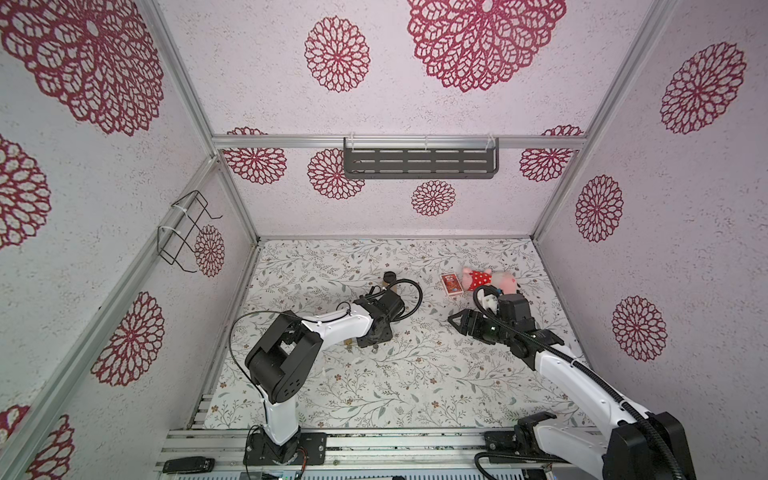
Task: Unlock with the key
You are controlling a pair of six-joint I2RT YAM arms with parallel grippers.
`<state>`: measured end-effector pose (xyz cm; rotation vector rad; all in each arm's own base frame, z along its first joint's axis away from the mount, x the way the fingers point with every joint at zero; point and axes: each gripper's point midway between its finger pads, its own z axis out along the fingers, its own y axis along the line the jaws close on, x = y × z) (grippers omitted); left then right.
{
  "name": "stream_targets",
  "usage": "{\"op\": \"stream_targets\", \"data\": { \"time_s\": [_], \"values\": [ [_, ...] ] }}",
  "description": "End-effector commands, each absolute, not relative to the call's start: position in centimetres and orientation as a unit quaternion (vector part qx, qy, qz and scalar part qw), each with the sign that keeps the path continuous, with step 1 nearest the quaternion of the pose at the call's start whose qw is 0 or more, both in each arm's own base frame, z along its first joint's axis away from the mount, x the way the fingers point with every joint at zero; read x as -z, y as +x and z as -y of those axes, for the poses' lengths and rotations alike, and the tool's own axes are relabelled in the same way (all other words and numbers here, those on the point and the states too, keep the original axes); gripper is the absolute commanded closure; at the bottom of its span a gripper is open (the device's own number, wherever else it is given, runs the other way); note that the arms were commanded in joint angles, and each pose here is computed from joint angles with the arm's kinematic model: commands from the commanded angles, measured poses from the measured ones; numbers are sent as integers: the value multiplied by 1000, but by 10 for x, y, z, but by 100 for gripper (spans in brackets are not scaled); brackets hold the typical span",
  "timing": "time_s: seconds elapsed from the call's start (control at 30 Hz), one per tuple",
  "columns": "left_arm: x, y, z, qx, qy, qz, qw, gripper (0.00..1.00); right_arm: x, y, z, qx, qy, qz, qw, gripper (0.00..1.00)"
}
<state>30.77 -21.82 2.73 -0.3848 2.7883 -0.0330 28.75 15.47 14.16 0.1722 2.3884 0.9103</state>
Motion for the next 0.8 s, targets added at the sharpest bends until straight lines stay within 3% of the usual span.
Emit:
{"op": "stream_targets", "data": {
  "time_s": [0.0, 0.1, 0.23, 0.47, 0.63, 0.77],
  "values": [
    [-60, 319, 215, 34, -147, -971, 187, 37, -173, 304, -145, -337, 70, -875, 339, 24],
    [-98, 329, 200, 31, -153, -961, 226, 27, -186, 316, -122, -291, 88, -875, 377, 22],
    [-155, 341, 145, 2, -190, -934, 302, 2, -194, 333, -63, -190, 150, -867, 435, 15],
    [-224, 341, -7, -133, -286, -839, 443, 3, -169, 347, 41, 16, 233, -838, 493, 6],
    [-194, 350, -92, -255, -266, -796, 481, 3, -132, 356, 65, 86, 210, -828, 512, 1],
    [-160, 368, -102, -230, -238, -796, 506, 3, -110, 362, 69, 101, 191, -815, 538, 1]
  ]
}}
